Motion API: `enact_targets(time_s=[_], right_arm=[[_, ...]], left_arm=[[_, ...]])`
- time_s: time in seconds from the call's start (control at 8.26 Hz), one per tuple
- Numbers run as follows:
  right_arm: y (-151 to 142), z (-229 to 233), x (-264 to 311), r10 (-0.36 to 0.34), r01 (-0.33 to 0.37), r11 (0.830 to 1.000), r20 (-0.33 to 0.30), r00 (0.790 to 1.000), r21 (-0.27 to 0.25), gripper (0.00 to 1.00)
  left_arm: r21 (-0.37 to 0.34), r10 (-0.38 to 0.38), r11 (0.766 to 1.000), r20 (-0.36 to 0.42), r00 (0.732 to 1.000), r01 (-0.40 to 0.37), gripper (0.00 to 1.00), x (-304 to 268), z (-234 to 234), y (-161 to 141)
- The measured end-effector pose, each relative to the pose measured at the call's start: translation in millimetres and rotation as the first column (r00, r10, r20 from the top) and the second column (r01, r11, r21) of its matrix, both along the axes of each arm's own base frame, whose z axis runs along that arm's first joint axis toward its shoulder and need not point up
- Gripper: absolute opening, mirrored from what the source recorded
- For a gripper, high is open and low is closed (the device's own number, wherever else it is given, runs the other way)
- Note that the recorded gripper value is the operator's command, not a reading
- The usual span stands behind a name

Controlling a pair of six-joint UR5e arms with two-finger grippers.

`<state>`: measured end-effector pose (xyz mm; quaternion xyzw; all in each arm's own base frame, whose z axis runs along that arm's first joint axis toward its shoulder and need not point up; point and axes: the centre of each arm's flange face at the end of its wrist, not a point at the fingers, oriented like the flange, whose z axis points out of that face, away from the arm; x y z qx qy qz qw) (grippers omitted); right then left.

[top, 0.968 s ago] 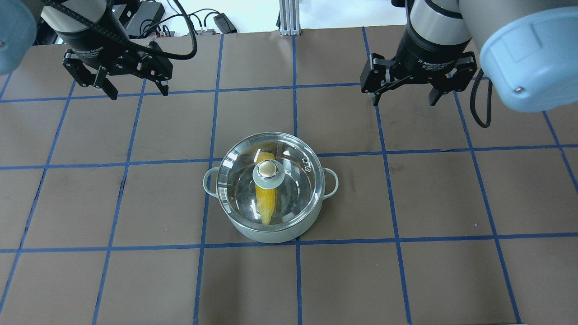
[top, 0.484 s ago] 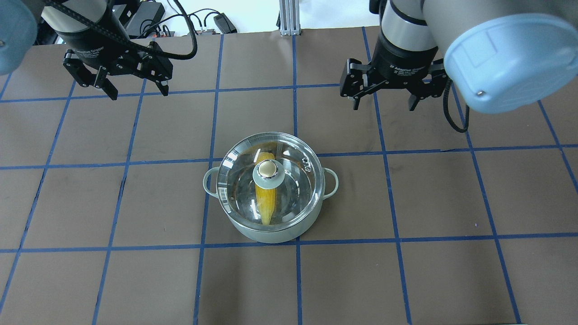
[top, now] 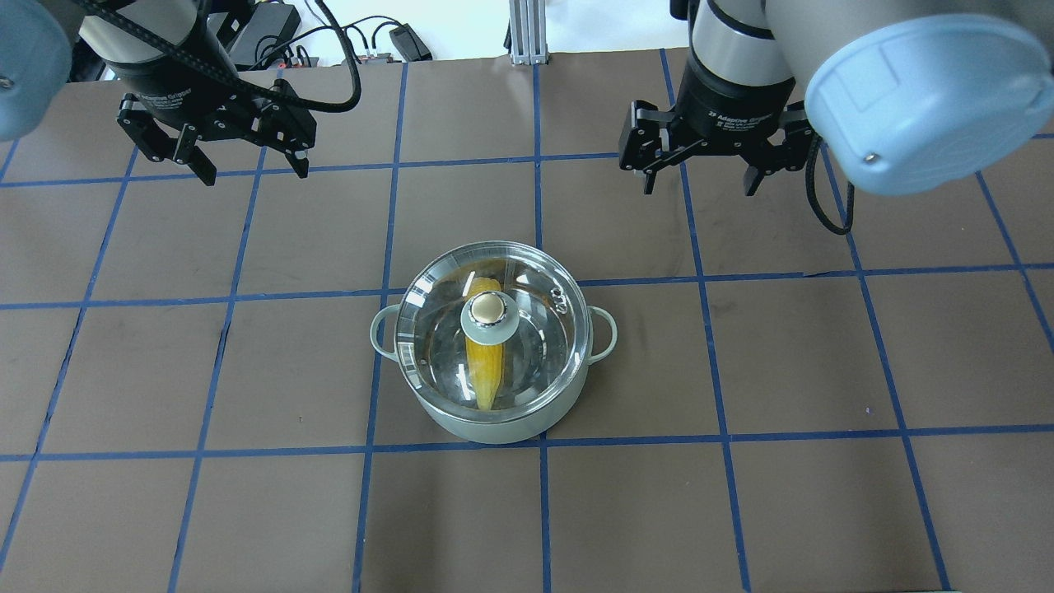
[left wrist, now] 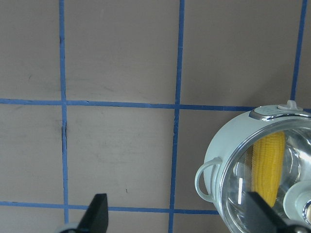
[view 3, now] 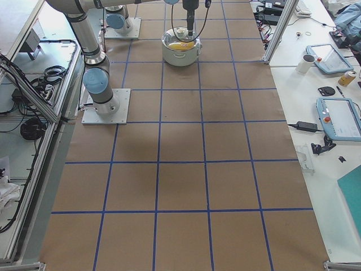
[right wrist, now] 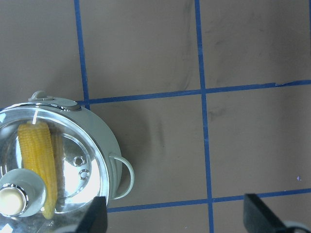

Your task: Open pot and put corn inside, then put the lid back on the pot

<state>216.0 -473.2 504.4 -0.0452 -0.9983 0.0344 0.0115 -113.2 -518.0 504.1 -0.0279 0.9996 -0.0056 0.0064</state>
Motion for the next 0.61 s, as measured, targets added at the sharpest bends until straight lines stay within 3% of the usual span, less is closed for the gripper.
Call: enact_targets(time_s=[0.61], right_arm=[[-3.5, 11.7, -29.0, -0.041, 0.041, 0.999, 0.037, 0.998, -0.001, 1.00]], left_arm=[[0.002, 0.000, 1.000, 0.000, 1.000, 0.000, 1.00, 0.0, -1.5, 1.1]])
